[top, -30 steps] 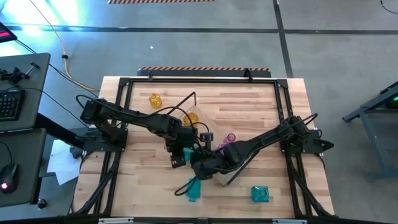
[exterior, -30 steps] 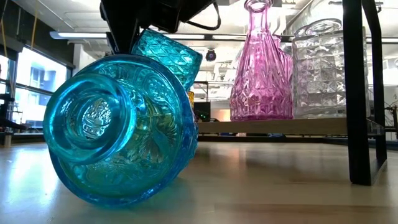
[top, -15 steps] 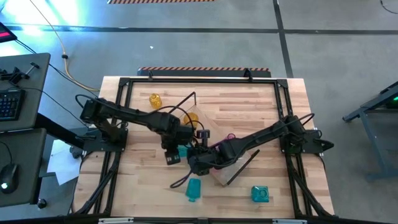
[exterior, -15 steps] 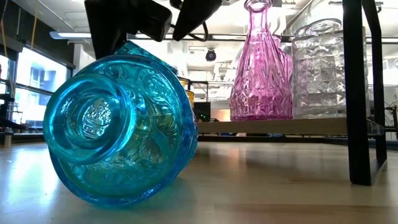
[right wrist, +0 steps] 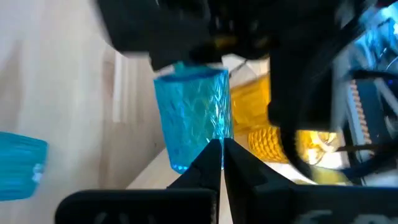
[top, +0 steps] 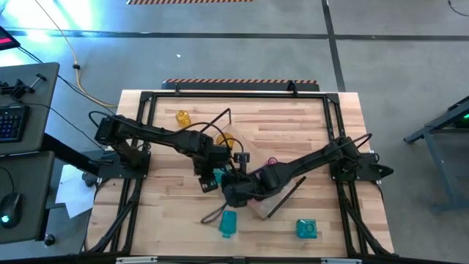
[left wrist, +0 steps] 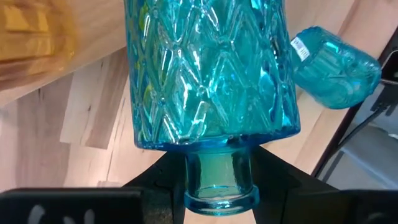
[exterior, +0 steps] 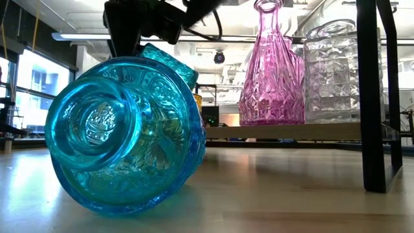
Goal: Sort vases onto shelf
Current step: Put the left blue crystal vase on the shelf
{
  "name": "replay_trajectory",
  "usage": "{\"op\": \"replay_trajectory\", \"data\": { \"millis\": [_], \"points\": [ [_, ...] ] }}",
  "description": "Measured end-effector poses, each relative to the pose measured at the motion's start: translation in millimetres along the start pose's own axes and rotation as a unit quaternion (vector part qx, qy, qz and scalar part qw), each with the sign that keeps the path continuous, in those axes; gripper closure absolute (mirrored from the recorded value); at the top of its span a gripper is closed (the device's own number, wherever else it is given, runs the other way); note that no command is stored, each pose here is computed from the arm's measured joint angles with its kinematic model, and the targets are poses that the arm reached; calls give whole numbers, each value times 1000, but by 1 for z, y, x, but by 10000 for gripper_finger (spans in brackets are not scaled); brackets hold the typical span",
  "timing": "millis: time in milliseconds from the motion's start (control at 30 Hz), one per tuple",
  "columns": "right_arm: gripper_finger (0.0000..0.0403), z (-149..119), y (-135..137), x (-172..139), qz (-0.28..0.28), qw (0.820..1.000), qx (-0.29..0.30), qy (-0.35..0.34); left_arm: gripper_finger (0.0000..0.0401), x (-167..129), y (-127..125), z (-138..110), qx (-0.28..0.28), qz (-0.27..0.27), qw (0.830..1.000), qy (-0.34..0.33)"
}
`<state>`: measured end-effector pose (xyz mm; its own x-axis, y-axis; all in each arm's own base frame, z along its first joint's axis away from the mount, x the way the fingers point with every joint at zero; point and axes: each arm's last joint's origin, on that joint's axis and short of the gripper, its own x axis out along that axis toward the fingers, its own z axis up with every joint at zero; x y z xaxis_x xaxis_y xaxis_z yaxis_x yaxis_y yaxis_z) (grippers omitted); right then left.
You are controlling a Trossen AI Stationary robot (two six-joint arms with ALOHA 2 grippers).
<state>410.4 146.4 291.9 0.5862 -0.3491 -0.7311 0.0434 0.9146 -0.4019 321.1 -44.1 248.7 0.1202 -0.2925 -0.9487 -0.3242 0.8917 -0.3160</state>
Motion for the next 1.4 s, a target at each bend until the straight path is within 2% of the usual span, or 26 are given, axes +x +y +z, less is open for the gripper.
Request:
{"op": "replay_trajectory", "data": {
  "millis": [267,400,533,667,900,1100,1400],
  "points": [
    [403,11,7,-44,-21,999,18,-28,290,-11,-14,-24,22,18,999,20],
    [403,8,11,-52,-30,999,27,-24,290,-13,-20,-53,45,63,992,101],
    [403,6,14,-54,-28,999,38,-20,290,-14,-27,-81,82,111,972,191],
    [403,7,15,-53,-33,998,40,-26,290,-11,-37,-90,101,97,969,206],
    [403,6,15,-53,-36,999,29,-20,290,21,-54,-107,140,101,944,282],
    [403,4,16,-54,-35,999,27,-16,290,57,-50,-123,145,148,914,350],
    [403,2,16,-54,-28,1000,15,-4,287,82,-46,-115,143,162,897,384]
  ]
}}
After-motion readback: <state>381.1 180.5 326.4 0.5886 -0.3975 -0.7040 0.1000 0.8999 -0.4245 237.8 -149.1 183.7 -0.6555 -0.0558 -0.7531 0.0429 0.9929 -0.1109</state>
